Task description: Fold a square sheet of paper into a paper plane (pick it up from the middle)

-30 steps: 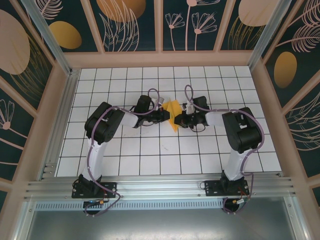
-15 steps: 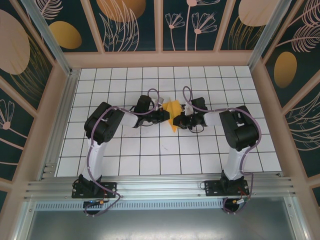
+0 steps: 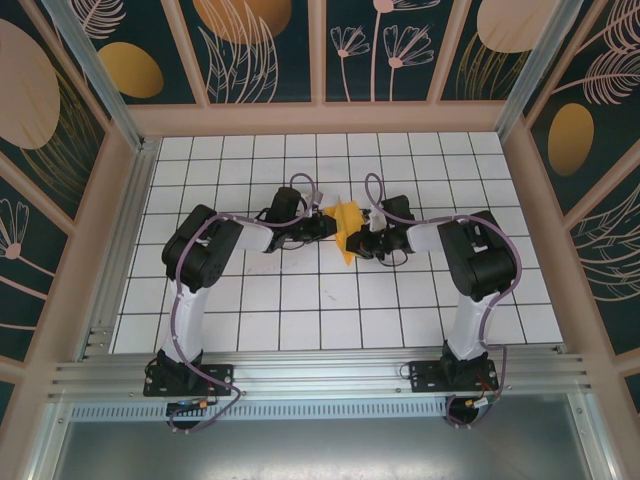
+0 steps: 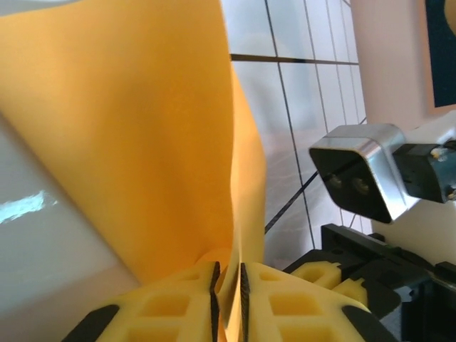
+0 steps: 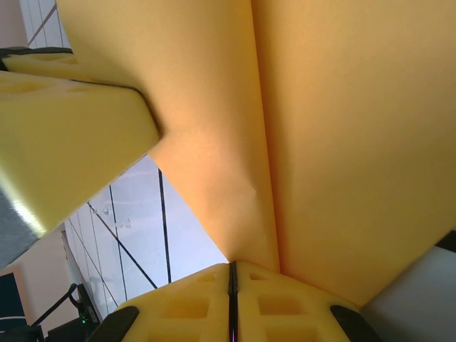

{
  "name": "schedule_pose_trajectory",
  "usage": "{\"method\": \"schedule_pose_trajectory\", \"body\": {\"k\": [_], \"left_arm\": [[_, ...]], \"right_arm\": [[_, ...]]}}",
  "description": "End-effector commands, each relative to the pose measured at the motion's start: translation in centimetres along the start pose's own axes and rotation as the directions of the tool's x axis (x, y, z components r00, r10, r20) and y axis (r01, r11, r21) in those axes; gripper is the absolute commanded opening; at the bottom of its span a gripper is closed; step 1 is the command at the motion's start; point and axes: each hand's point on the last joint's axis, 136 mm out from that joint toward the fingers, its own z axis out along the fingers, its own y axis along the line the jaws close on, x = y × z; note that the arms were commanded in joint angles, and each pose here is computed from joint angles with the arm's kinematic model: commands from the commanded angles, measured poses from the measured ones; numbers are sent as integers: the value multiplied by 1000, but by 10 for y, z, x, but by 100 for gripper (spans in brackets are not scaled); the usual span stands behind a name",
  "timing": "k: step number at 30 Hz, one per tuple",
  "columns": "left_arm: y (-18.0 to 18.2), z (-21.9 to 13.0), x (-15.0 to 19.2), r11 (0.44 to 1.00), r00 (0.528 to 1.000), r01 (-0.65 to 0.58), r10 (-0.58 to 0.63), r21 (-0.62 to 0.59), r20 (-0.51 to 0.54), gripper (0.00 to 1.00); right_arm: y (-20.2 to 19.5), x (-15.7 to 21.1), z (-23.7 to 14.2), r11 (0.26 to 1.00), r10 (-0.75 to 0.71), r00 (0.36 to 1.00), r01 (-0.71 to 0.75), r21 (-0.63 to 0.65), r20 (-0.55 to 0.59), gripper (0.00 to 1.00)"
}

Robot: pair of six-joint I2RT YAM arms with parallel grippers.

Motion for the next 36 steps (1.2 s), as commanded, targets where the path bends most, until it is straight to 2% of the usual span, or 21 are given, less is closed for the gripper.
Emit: {"method": "schedule_pose_trajectory", "body": {"k": [1,4,13,18,26,36], "left_arm": [[5,-5,-4,999,1000,-18,19,-41,9,8],[10,-5,-4,998,1000,-19,20,-64,14,1],[16,-4,-5,995,999,-37,37,-88,3,0],[22,-2,-3,992,999,-52,50,-115,-19,0],[32,0,-2,983,997,-71,64,-167,-48,0],[38,3,3,983,996,-66,55,-174,-67,0]], "right_arm": [[-2,7,6,1000,9,1000,-9,6,-22,13],[7,3,2,1000,-12,1000,12,-8,-7,14],[25,-9,-22,999,-46,997,46,-7,70,15],[21,-4,-15,999,-30,999,31,-11,42,9],[16,5,-5,1000,-15,1000,15,-5,5,8],[3,20,3,1000,16,999,-16,2,-33,9]]}}
